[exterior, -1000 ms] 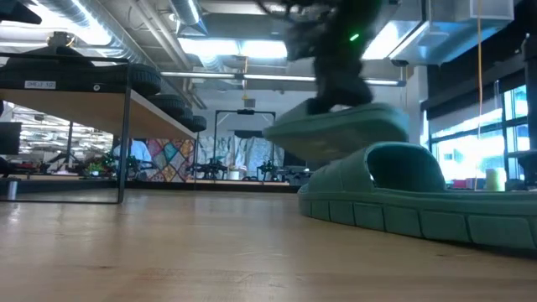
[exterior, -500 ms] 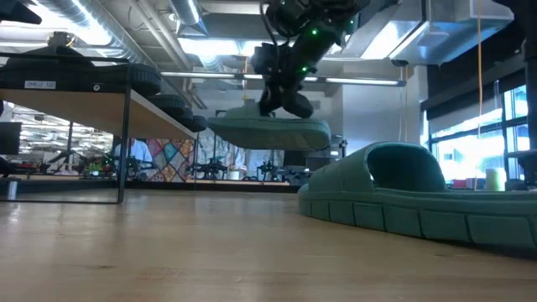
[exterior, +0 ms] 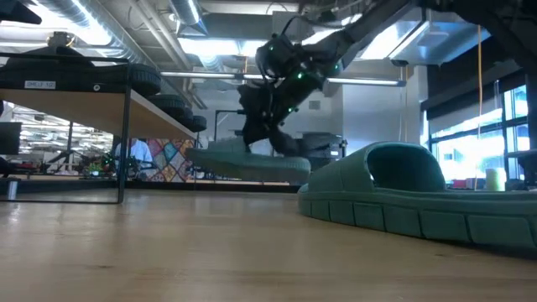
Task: Pick and place slides into the shelf
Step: Put the green slipper under the shelf
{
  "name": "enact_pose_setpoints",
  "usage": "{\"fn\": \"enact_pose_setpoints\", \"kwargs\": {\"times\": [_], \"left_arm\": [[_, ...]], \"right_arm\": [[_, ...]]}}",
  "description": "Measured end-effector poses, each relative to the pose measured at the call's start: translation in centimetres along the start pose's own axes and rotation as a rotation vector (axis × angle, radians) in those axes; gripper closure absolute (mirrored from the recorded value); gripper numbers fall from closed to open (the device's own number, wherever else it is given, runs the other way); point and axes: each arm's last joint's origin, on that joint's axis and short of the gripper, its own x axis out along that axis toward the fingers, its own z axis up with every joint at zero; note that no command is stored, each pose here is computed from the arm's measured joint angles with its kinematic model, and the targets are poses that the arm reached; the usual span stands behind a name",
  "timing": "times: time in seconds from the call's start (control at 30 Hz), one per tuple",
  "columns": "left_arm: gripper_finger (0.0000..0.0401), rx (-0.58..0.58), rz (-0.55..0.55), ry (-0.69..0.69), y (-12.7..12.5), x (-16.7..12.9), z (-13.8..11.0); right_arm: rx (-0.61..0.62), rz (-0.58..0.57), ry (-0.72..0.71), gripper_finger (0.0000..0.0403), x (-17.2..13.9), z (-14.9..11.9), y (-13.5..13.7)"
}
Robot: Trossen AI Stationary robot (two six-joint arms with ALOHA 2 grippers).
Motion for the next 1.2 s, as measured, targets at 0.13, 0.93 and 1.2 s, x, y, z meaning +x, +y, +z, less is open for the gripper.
{"fn": "enact_pose_setpoints", "kwargs": {"times": [0.13, 0.93, 1.2], "left_arm": [[0.0401, 0.0, 0.0, 0.0, 0.0, 0.0, 0.0], [0.0401, -0.002, 0.003, -0.001, 0.0, 0.0, 0.0], [0.0401, -0.002, 0.003, -0.001, 0.0, 0.0, 0.0]], "right_arm": [[-0.053, -0.016, -0.011, 0.0389, 1.7, -0.9, 0.8], [-0.006, -0.05, -0.079, 0.0343, 2.9, -2.2, 0.9], [0.021, -0.058, -0.081, 0.0341, 2.9, -2.2, 0.8]]}}
